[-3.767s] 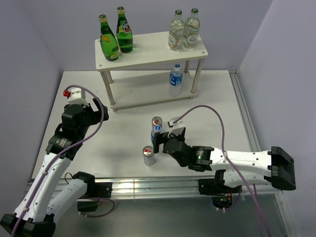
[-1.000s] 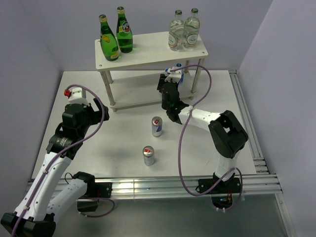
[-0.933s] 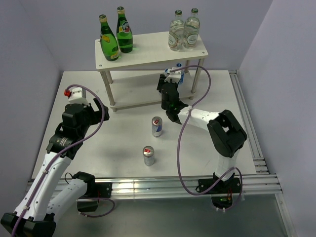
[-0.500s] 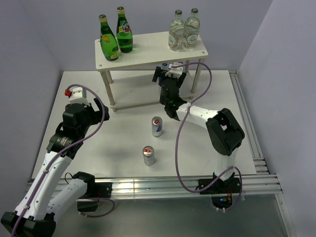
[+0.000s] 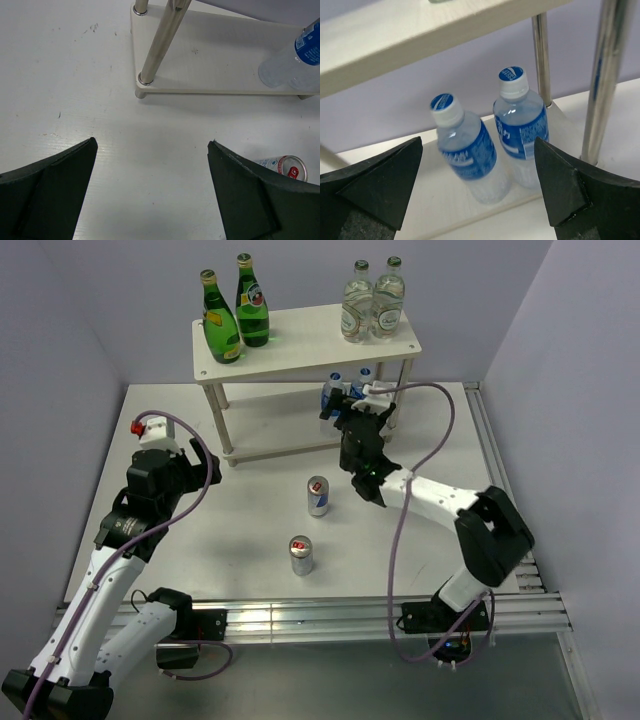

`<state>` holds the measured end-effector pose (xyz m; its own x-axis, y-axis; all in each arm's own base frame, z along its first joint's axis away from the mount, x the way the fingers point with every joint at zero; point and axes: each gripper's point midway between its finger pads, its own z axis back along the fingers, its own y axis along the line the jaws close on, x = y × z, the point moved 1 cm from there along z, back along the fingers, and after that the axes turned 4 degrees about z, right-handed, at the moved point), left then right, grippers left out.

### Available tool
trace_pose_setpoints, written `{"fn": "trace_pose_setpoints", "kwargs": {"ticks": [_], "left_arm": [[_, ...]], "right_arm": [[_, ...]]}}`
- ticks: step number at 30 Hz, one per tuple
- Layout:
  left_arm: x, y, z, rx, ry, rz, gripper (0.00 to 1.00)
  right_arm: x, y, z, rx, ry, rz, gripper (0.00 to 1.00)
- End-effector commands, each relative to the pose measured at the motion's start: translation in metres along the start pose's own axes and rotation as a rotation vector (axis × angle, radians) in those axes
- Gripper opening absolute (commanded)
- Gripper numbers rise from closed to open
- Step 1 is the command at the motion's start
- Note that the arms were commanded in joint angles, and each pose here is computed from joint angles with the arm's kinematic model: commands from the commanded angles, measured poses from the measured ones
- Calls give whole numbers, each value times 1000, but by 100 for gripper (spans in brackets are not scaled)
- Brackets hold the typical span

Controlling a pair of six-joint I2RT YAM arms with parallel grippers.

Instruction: Place and organize the beverage onto the shelf

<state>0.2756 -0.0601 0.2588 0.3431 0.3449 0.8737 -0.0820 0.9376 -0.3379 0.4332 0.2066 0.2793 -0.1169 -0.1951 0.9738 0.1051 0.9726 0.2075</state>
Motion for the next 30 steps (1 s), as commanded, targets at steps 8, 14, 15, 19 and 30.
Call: {"fn": "trace_pose_setpoints", "kwargs": {"ticks": [8, 14, 15, 19, 30], "left_arm": [[11, -1, 2, -13, -44, 2, 99], [13, 0, 4, -16, -53, 8, 99], [14, 0, 5, -17, -54, 9, 99], [14, 1, 5, -14, -58, 11, 99], [14, 0, 6, -18, -59, 10, 99]], "right_arm": [[-10, -6, 112, 158, 188, -109, 99], [-62, 21, 170, 320, 361, -67, 99], [-69, 23, 173, 326, 387, -62, 99], [-101, 28, 185, 340, 469, -45, 99], [-141, 39, 177, 281, 521, 15, 99]]}}
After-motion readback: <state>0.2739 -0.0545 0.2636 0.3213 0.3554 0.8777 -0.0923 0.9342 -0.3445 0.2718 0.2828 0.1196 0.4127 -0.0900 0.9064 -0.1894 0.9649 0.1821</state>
